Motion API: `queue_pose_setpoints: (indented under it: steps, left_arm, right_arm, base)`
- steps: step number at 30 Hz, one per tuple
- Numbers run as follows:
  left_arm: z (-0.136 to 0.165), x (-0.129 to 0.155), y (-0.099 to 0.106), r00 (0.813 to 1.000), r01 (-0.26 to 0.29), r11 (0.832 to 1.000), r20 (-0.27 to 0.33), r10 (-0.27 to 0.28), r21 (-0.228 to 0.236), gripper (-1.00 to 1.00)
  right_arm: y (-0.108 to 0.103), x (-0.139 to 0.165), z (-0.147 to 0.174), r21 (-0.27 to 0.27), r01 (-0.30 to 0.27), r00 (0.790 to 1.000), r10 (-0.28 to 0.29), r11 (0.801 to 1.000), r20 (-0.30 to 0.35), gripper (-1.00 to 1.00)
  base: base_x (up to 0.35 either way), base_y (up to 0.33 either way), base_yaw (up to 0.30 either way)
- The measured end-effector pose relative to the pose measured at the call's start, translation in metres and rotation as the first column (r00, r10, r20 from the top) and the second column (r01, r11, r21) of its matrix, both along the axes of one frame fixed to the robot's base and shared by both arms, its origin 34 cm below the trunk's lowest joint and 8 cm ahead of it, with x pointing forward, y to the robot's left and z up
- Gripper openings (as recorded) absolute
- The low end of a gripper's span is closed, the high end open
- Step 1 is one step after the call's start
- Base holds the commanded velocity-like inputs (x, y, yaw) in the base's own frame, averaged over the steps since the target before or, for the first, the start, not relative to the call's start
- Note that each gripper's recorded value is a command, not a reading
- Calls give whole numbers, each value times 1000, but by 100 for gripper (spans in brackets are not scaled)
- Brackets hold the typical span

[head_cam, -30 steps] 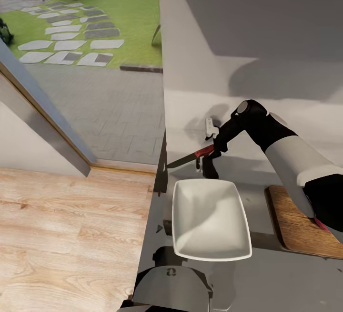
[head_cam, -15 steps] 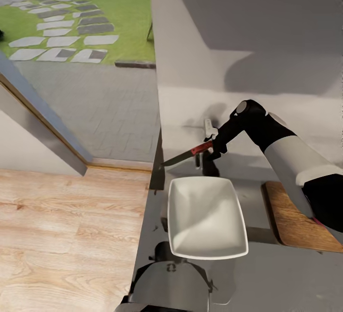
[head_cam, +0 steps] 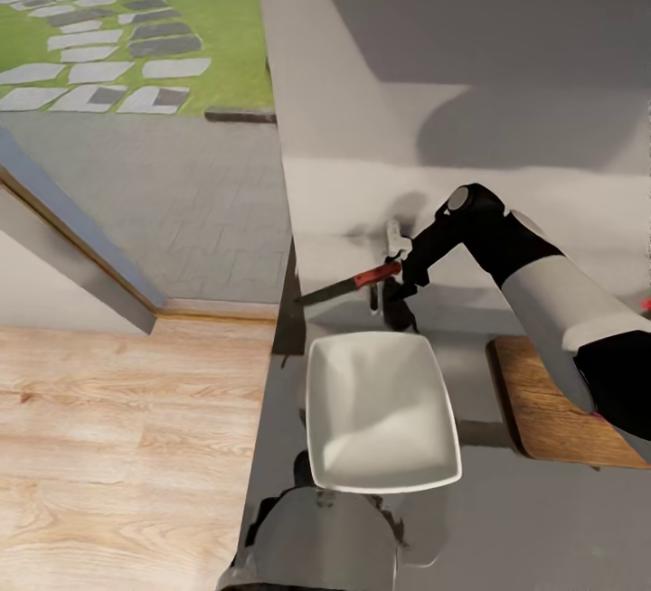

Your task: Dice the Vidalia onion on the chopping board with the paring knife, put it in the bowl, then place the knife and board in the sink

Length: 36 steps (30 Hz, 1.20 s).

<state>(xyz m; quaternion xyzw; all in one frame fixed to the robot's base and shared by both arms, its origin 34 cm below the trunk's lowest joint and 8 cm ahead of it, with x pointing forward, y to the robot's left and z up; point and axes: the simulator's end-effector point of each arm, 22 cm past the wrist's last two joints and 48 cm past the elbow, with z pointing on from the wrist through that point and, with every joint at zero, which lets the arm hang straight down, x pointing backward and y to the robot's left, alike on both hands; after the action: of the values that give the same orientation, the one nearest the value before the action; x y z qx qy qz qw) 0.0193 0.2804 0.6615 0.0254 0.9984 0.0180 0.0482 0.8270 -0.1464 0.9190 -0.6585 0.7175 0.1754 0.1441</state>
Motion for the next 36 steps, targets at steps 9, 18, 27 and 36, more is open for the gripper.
queue_pose_setpoints:
  steps: [9, 18, 27, 36]
  left_arm:
    - [1, -3, -1, 1000, 1, 1000, -10, -1, -3, 100]
    - [1, -3, -2, 1000, 2, 1000, -11, -2, -6, 100]
    - [1, -3, -1, 1000, 3, 1000, -10, -3, -6, 100]
    - [1, -3, -1, 1000, 3, 1000, -10, -3, -6, 100]
  right_arm:
    - [3, 3, -1, 3, -12, 1000, 12, 1000, 15, 100]
    - [1, -17, -6, 4, -28, 997, 28, 1000, -78, 100]
    - [4, -15, -1, -1, 10, 996, -10, 1000, -89, 100]
    - [3, -14, -1, -4, 14, 996, -15, 1000, -84, 100]
  base:
    - [16, 0, -43]
    - [0, 0, -1]
    - [0, 0, 0]
    - [0, 0, 0]
